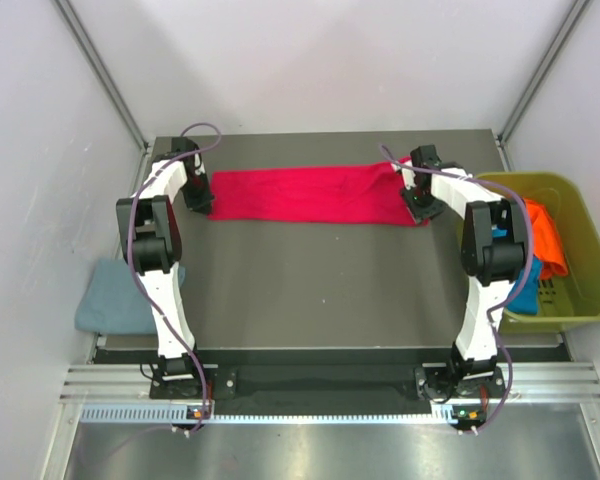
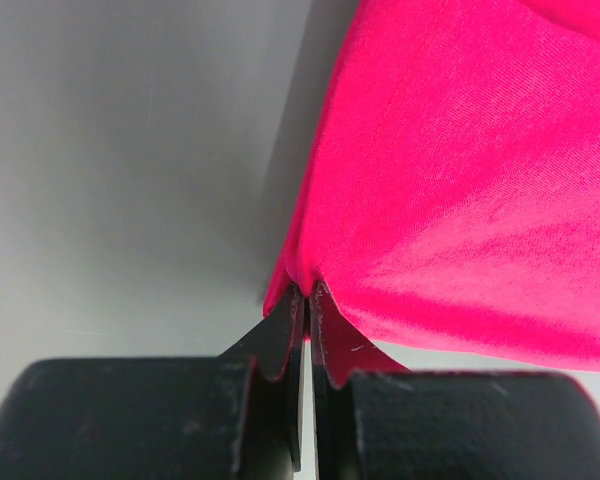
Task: Fold and stack the t-shirts
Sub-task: Fold the tshirt
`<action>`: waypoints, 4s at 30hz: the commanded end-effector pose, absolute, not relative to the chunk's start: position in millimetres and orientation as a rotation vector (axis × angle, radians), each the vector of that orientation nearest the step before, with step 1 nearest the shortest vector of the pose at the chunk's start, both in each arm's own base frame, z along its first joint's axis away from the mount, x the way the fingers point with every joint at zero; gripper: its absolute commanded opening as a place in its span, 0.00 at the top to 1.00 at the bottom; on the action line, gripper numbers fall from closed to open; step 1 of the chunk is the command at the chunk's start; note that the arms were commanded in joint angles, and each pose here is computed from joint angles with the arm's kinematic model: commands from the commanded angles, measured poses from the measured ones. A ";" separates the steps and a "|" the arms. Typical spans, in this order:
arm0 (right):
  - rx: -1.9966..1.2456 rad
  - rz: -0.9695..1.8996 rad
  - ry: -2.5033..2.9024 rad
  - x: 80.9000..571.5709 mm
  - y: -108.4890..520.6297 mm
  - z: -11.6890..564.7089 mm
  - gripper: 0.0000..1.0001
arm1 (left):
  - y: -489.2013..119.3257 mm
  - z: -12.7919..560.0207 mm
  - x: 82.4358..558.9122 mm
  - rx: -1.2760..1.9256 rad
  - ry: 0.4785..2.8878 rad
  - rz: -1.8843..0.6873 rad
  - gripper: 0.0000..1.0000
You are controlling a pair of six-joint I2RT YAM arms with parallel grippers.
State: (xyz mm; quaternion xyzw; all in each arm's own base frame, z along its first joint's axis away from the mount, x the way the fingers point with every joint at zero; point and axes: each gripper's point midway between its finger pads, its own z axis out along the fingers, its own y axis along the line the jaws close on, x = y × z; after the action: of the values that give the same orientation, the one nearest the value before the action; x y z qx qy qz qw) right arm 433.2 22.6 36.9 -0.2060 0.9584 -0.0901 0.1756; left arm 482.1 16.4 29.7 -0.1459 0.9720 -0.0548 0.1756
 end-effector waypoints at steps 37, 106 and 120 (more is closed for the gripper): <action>-0.452 -0.114 2.435 607.6 32.5 52.8 1.00 | -54.7 81.0 354.3 -0.136 2.857 -0.207 1.00; -0.340 0.130 1.848 718.5 172.9 128.0 0.93 | -424.1 86.1 141.7 1.492 2.386 -0.473 0.93; -0.207 0.118 1.808 656.0 91.6 280.1 0.16 | -408.3 197.8 228.3 1.299 2.014 -0.199 0.32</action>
State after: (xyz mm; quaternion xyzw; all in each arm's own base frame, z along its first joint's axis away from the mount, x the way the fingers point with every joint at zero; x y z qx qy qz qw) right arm 676.4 112.1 107.0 -0.1104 0.8559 0.0520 0.5026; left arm 190.0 -406.7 116.0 0.5284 0.8104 -0.0806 0.2399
